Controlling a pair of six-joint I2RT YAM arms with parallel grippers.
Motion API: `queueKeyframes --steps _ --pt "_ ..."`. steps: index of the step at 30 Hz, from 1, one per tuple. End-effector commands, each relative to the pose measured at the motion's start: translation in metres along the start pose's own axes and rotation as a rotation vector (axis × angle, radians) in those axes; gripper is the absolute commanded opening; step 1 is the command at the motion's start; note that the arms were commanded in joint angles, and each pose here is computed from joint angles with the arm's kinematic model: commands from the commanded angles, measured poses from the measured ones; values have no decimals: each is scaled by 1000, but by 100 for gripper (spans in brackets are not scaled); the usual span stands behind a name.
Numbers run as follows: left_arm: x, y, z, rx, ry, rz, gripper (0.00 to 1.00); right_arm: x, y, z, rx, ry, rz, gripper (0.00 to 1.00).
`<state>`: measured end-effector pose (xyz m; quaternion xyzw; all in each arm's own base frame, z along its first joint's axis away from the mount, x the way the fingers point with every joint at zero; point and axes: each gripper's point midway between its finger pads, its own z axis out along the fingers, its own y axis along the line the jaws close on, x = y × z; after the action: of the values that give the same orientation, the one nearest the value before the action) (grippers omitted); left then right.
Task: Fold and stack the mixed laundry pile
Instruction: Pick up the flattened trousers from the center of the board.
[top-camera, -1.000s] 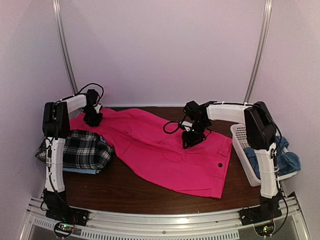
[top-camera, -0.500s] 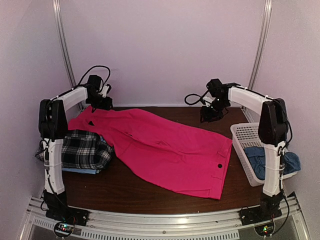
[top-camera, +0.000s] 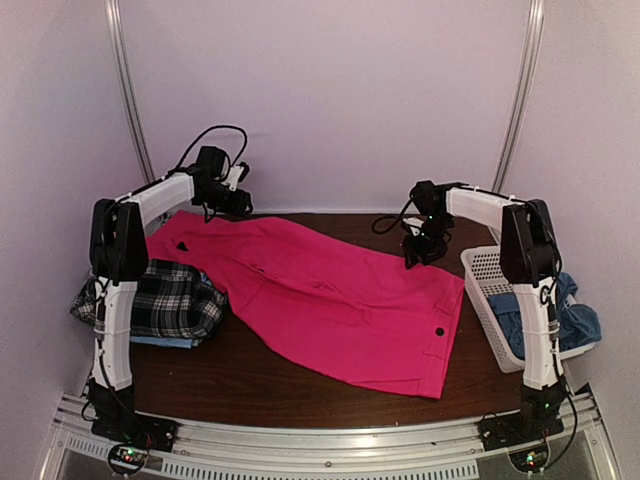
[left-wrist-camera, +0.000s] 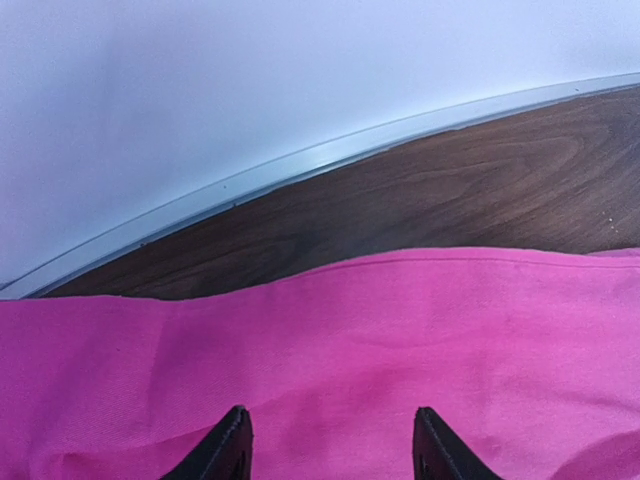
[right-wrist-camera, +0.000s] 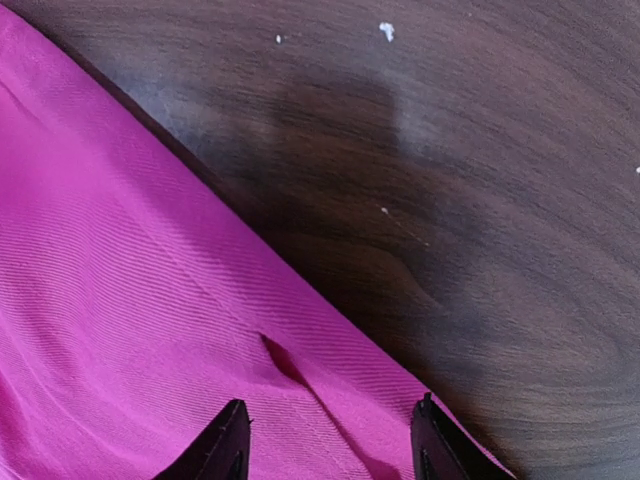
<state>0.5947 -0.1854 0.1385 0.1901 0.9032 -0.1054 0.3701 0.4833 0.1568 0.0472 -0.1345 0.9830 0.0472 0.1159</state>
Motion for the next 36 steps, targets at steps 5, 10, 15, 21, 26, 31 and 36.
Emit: queueKeyframes --steps 5,10,15,21,26,31,36 --pt "-2 10 1 -17 -12 1 56 13 -25 15 40 48 -8 63" --pt "0 6 0 3 -7 -2 56 14 -32 18 56 54 -3 72" --pt "-1 4 -1 6 -9 2 55 18 -23 29 -31 78 -5 65" --pt "-3 5 -4 -1 -11 12 56 1 -6 8 -138 13 -10 30" --pt "0 8 -6 -21 -2 14 56 -16 -1 -26 -143 -64 -10 0" --pt "-1 13 -10 -51 -1 14 56 -30 21 -65 -140 -149 -36 0" --pt "-2 18 -18 -81 -5 -15 56 -18 68 -92 -86 -149 -116 0"
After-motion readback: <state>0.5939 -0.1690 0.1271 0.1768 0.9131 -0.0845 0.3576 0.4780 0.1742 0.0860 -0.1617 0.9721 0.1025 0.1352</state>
